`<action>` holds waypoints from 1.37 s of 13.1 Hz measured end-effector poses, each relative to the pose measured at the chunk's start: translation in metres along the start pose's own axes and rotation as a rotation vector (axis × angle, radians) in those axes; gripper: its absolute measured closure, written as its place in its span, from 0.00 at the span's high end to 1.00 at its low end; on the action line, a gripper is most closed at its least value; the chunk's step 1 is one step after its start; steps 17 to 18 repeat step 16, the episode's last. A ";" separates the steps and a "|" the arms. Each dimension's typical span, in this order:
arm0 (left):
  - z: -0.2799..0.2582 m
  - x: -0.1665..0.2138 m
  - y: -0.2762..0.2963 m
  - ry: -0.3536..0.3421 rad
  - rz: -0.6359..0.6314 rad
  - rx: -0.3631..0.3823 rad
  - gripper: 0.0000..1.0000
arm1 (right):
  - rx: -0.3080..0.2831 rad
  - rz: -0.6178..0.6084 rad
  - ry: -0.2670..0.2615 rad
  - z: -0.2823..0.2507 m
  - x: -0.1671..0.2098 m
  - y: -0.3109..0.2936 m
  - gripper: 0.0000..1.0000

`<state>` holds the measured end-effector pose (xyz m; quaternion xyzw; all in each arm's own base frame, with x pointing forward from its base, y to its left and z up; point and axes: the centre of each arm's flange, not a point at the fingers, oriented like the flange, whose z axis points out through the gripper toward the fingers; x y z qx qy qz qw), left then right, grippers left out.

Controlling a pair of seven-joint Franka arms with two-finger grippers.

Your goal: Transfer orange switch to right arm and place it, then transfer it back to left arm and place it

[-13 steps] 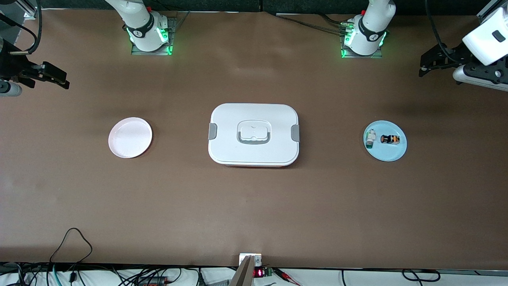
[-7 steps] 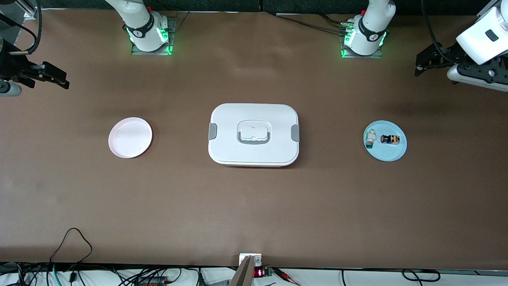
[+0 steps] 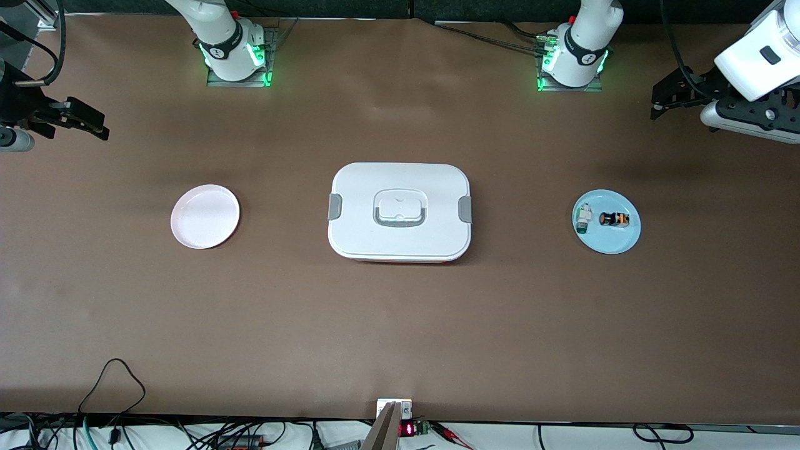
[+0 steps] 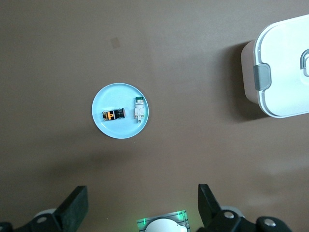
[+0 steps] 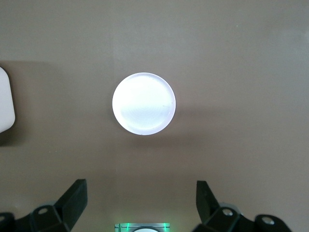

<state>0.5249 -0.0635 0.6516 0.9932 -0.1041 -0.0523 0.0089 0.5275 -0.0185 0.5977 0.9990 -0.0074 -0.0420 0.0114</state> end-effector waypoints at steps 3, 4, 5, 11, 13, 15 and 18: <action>0.000 0.000 -0.002 0.000 -0.003 -0.001 1.00 | 0.000 0.000 0.000 0.000 0.000 0.000 1.00; 0.000 0.000 -0.002 0.000 -0.004 -0.001 1.00 | 0.000 -0.001 0.000 0.000 0.000 0.000 1.00; 0.000 0.000 -0.003 0.001 -0.005 -0.001 1.00 | 0.000 -0.001 0.000 0.000 0.000 0.000 1.00; 0.000 0.000 -0.004 0.003 -0.075 -0.001 1.00 | 0.000 -0.001 0.000 0.000 0.000 0.000 1.00; 0.000 0.000 -0.004 0.003 -0.079 -0.001 1.00 | 0.000 -0.001 0.000 0.000 0.000 0.000 1.00; 0.000 0.000 -0.003 0.002 -0.081 -0.001 1.00 | 0.000 -0.001 0.000 0.000 0.000 0.000 1.00; 0.000 0.000 -0.002 0.002 -0.082 -0.001 1.00 | 0.000 -0.001 0.000 0.000 0.000 0.000 1.00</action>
